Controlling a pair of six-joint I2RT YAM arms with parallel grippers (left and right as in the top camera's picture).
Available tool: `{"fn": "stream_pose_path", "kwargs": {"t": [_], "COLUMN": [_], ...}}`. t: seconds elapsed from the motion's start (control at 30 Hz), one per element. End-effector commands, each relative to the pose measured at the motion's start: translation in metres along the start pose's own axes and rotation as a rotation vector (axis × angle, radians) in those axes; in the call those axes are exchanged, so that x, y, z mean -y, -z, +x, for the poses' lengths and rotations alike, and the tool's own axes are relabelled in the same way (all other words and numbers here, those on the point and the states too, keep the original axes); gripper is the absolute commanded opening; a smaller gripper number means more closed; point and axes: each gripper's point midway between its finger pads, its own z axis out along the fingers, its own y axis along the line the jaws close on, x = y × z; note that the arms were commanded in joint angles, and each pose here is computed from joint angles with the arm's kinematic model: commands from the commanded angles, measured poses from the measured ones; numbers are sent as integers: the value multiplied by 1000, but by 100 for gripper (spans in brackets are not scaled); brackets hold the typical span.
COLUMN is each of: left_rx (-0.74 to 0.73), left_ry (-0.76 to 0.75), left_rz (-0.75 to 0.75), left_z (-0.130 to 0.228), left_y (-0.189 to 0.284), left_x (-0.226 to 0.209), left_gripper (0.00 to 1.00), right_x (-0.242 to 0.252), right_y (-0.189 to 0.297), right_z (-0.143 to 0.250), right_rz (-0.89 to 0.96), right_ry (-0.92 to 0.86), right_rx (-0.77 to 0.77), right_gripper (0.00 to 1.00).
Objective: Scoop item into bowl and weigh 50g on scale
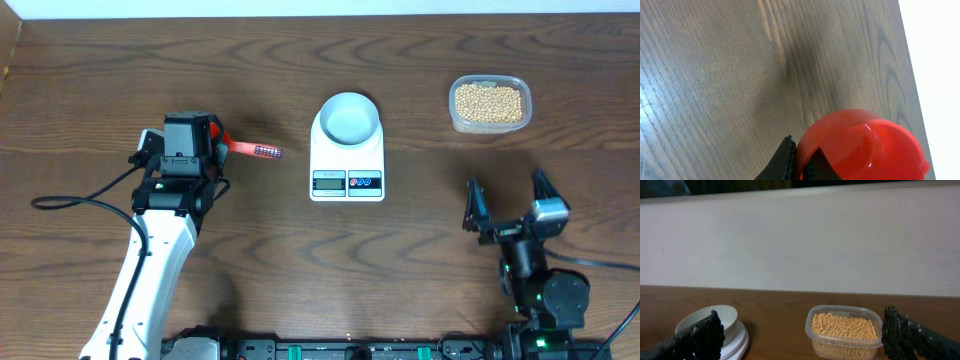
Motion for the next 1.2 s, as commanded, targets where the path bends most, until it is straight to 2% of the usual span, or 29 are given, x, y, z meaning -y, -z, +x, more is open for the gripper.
{"fn": "stream_pose_path", "kwargs": {"t": [0.0,0.1,0.27,0.47,0.63,0.83,0.97,1.17], "left_rx": [-3,-12,-13,-12,-18,-19,-19,-19], "left_ry": [11,12,12,12,12,11,11,11], "left_rz": [9,13,13,13,15,15,15,15], "left_z": [1,2,2,2,3,4,4,4], "left_y": [2,2,2,2,2,2,2,2], "left_x": [2,2,2,2,3,3,3,3], "left_gripper": [7,7,7,7,7,7,7,7], "right_x": [-10,-19,-35,-73,-73,-68,-57,-62], "right_y": [-19,-34,-56,-45,-44,-52,-64,-81], "right_z": [-30,-35,-26,-20,-15,-35,-20,-1], "right_rz": [-48,-107,-195,-423,-417,-395,-325,-347], "right_ry": [-15,-20,-182,-248,-255,-272,-314,-458], "right_rx": [-4,-45,-161,-223,-247,-158,-192,-266], "right_gripper": [99,99,99,99,99,99,99,99]}}
